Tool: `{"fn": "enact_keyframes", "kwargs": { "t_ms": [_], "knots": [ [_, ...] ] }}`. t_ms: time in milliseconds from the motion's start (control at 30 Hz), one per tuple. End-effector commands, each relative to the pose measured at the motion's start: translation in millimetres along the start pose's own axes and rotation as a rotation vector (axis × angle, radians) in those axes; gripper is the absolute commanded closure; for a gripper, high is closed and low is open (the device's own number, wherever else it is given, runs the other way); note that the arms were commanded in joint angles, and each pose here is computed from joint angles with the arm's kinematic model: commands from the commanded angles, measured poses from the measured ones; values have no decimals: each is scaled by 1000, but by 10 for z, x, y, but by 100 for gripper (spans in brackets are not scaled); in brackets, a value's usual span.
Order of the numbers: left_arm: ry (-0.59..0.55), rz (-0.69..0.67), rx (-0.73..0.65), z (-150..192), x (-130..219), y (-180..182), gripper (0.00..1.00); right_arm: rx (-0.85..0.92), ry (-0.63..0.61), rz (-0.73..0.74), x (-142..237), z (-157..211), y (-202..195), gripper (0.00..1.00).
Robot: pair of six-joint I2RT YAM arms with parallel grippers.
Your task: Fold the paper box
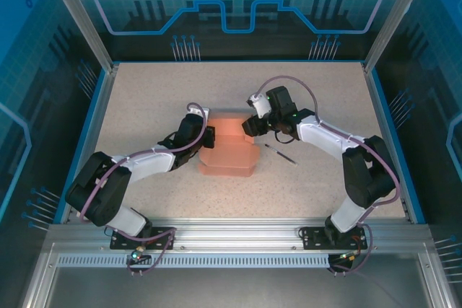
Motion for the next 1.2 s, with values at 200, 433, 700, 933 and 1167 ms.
{"fn": "enact_keyframes", "kwargs": {
  "t_ms": [200,433,700,933,1167],
  "knots": [
    [-19,12,-8,-130,33,-96,99,-10,82,73,154,123,63,45],
    [-19,9,-6,-139,35,-97,99,-53,157,100,125,296,78,49],
    [-15,8,-2,-128,28,-93,99,-89,196,137,13,368,104,61],
    [-9,8,1,-130,24,-99,98,-124,263,317,-49,330,-3,80],
    [2,1,3,-107,0,-89,99,-101,374,556,-18,355,-60,86]
  ]
}}
Point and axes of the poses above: each hand's point on the last joint's axis, 136 mm out from that joint toward the fingers, its own x axis back along the fingers, its own y axis along the line the jaws close on, z = x × y, the point moved 5 cm from there along x, back along the fingers, and after that the axes turned 12 degrees about x, right-handed, at the moved point
